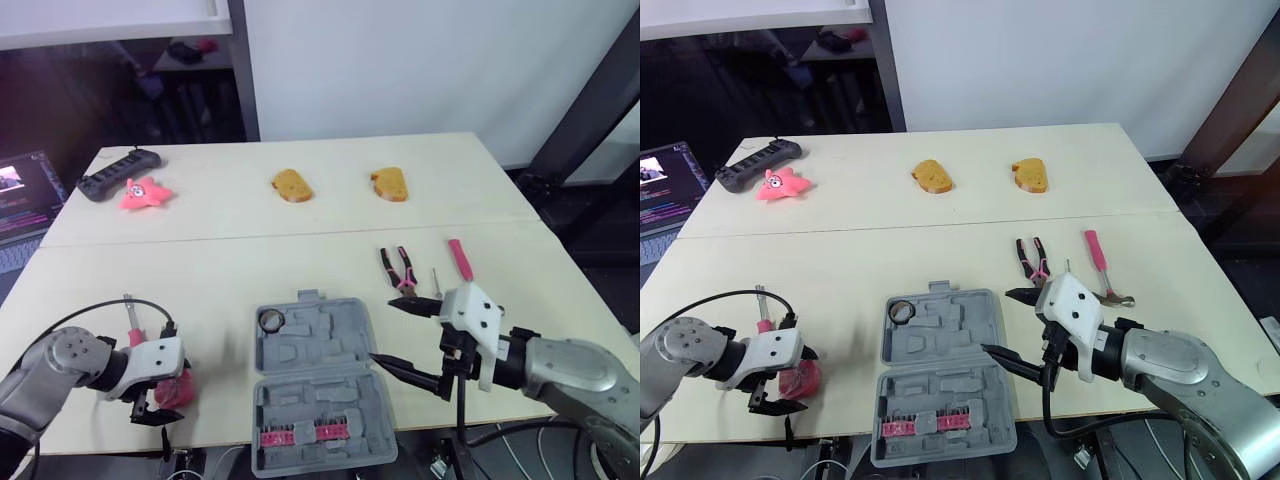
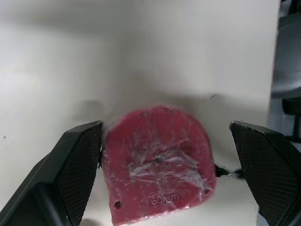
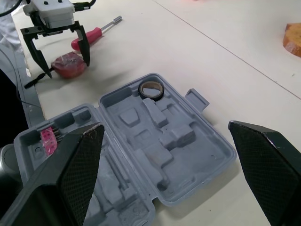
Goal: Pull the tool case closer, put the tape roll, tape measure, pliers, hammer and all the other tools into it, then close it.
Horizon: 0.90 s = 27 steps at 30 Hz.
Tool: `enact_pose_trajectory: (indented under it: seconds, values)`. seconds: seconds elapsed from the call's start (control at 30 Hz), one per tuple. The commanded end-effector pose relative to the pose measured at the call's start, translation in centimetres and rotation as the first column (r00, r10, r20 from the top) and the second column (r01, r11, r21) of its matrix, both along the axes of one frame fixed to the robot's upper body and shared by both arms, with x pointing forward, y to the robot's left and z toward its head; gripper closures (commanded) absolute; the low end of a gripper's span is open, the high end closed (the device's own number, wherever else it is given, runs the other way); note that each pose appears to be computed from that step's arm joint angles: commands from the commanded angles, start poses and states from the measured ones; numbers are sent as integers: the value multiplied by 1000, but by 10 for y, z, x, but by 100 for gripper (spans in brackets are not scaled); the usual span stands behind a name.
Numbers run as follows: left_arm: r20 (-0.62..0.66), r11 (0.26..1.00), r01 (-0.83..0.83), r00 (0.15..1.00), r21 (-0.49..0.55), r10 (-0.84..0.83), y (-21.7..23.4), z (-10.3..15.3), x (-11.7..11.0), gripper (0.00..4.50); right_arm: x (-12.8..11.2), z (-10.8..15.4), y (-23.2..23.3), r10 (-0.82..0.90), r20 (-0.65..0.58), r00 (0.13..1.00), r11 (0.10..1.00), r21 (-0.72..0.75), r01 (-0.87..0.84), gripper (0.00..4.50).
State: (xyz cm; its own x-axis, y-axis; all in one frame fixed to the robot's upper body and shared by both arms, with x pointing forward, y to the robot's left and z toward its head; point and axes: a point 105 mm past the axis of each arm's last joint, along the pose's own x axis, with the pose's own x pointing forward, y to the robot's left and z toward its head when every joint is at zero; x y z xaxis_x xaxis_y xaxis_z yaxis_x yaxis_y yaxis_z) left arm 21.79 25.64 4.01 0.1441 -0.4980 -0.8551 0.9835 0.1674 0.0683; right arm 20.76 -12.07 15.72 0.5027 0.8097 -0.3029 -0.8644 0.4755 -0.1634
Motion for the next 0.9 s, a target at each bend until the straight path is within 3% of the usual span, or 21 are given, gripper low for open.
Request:
enact_pose_trajectory:
  seconds: [0.03, 0.1, 0.2, 0.43, 0.57, 0.73, 0.9]
  values:
    - [-9, 1000, -8, 1000, 28, 8, 5, -4, -1, 3, -2, 11, 3, 12, 52, 999, 1000, 4, -13, 0]
    - [-10, 999, -7, 1000, 38, 7, 7, -6, -2, 27, -2, 11, 2, 11, 53, 999, 1000, 4, -11, 0]
    - [-6, 999, -5, 1000, 45, 5, 8, -8, -2, 126, -2, 12, 2, 11, 55, 998, 1000, 5, -11, 0]
    - [33, 1000, 3, 999, 25, -4, 4, -6, 3, 129, -1, 12, 2, 11, 55, 998, 1000, 6, -11, 0]
    - [91, 1000, 18, 996, -22, -16, -4, 15, 17, 129, -2, 11, 1, 12, 51, 999, 1000, 4, -12, 0]
    - [135, 991, 73, 989, -108, -58, -24, 60, 38, 129, -1, 10, 0, 11, 47, 999, 1000, 6, -11, 0]
    - [119, 988, 104, 989, -115, -91, -32, 65, 37, 129, 0, 10, 3, 20, 50, 999, 1000, 6, -20, 0]
